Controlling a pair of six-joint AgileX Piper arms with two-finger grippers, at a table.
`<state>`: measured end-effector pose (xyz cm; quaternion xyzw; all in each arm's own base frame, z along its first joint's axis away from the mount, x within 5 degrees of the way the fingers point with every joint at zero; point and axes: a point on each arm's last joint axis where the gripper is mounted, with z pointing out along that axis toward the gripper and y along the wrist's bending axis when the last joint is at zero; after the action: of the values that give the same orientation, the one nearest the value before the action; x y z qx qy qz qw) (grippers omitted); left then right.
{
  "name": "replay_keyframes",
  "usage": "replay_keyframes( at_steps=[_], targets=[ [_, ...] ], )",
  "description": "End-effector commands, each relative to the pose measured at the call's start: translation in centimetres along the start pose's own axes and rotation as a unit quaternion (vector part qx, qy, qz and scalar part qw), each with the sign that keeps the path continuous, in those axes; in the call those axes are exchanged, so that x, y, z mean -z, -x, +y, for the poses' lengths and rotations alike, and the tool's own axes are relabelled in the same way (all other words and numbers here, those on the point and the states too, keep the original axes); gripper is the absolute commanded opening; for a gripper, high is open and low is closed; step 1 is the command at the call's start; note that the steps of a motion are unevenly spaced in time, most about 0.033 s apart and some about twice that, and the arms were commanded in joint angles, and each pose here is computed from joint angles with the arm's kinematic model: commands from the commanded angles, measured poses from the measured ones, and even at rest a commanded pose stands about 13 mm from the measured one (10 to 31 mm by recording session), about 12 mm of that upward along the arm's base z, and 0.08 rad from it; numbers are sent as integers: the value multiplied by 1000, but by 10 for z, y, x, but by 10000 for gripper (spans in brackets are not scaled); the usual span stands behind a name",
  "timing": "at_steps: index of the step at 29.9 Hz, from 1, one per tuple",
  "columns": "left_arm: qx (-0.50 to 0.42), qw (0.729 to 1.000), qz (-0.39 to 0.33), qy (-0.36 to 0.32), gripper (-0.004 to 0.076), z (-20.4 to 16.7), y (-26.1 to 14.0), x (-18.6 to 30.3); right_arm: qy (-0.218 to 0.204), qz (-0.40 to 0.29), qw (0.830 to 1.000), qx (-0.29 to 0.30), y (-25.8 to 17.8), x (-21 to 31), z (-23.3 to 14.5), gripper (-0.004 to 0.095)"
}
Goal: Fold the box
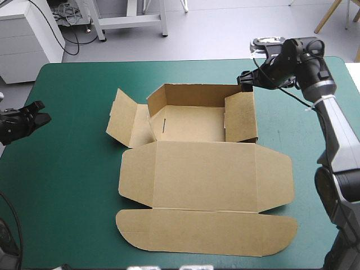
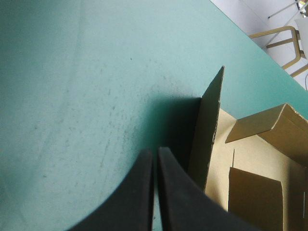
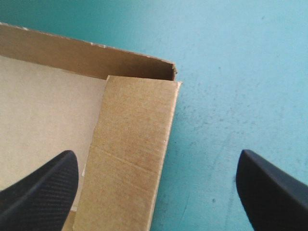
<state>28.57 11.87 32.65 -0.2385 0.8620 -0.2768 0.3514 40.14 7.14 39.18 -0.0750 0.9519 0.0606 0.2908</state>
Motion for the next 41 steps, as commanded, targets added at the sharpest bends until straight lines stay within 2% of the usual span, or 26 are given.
replay_keyframes(
  at_steps=[1, 9, 19, 23, 27, 31, 35, 41],
  targets=[
    [-7, 999, -37, -23, 7, -17, 6, 15, -17, -104, 994, -7, 2, 81, 0, 823],
    [-7, 999, -37, -23, 7, -17, 6, 15, -9, -169, 985, -30, -12, 145, 5, 823],
    [-10, 999, -37, -23, 7, -17, 6, 15, 3, -167, 985, -32, -16, 148, 7, 819],
    [-6, 999, -39, -28, 7, -18, 6, 15, -18, -109, 993, -31, -26, 115, 1, 819],
    [0, 998, -41, -38, 7, -19, 7, 15, -19, -62, 997, -35, -32, 75, -1, 819],
    [5, 998, -44, -45, 7, -21, 7, 16, -13, -4, 999, -43, -32, 30, -3, 819],
    [5, 998, -44, -45, 7, -21, 7, 16, 12, 47, 998, -50, -32, -16, -1, 819],
    [5, 998, -44, -45, 7, -21, 7, 16, 9, 94, 994, -56, -36, -64, -4, 819]
  ],
)
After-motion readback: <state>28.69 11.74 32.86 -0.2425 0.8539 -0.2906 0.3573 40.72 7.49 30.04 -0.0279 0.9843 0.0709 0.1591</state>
